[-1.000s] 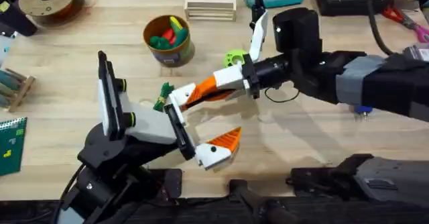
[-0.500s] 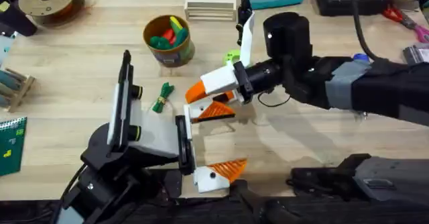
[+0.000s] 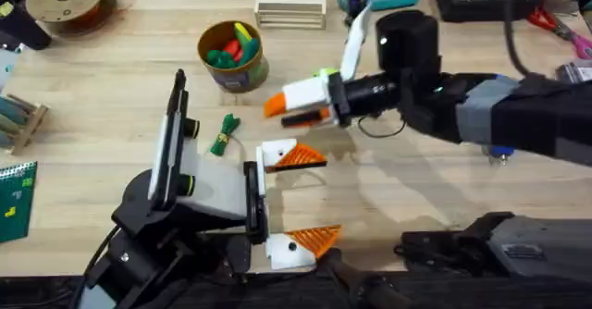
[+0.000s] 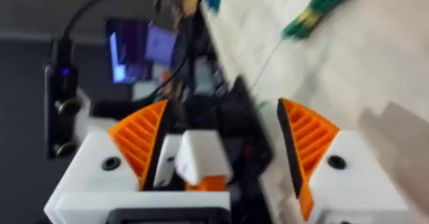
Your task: Pick up the gripper from the table and insert it into the empty holder that is missing its gripper. Then pick up a screw, insert it into the mounting hole, and use the screwdriver to tighten it. Finally, clean up the table by picking up the vegetable and placing it into the bucket.
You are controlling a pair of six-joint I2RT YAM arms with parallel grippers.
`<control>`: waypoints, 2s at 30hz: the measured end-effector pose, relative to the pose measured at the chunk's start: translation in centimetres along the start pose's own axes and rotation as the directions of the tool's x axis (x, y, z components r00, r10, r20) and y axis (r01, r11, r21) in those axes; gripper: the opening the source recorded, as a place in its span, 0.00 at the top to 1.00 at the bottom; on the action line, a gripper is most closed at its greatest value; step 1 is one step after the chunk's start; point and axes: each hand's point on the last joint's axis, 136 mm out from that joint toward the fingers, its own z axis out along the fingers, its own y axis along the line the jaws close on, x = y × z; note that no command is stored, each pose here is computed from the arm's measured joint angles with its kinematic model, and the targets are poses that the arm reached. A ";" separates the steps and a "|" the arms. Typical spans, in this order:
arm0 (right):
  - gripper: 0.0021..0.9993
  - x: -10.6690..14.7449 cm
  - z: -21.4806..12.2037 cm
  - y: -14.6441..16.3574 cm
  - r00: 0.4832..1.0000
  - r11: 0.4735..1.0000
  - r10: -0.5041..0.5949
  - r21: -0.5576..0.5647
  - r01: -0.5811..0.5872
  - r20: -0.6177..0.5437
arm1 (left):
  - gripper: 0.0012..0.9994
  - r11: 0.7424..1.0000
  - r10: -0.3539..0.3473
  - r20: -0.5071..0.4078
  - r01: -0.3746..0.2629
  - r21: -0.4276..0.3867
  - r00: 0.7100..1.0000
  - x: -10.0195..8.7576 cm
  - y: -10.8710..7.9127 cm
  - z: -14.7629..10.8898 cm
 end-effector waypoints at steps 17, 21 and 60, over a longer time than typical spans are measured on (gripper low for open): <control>0.07 -9.8 -10.7 -5.2 0.948 0.679 -0.312 0.713 0.172 0.068 | 0.01 1.000 0.000 0.000 0.000 0.000 1.000 0.0 0.0 0.0; 0.07 -9.9 -12.1 -6.8 0.931 0.537 -0.365 0.815 0.218 -0.009 | 0.01 1.000 0.000 0.000 0.000 0.000 1.000 0.0 0.0 0.0; 0.66 -8.3 -4.4 -14.6 0.870 0.408 -0.220 0.768 0.493 -0.442 | 0.01 1.000 0.000 0.000 0.000 0.003 1.000 0.0 0.0 0.0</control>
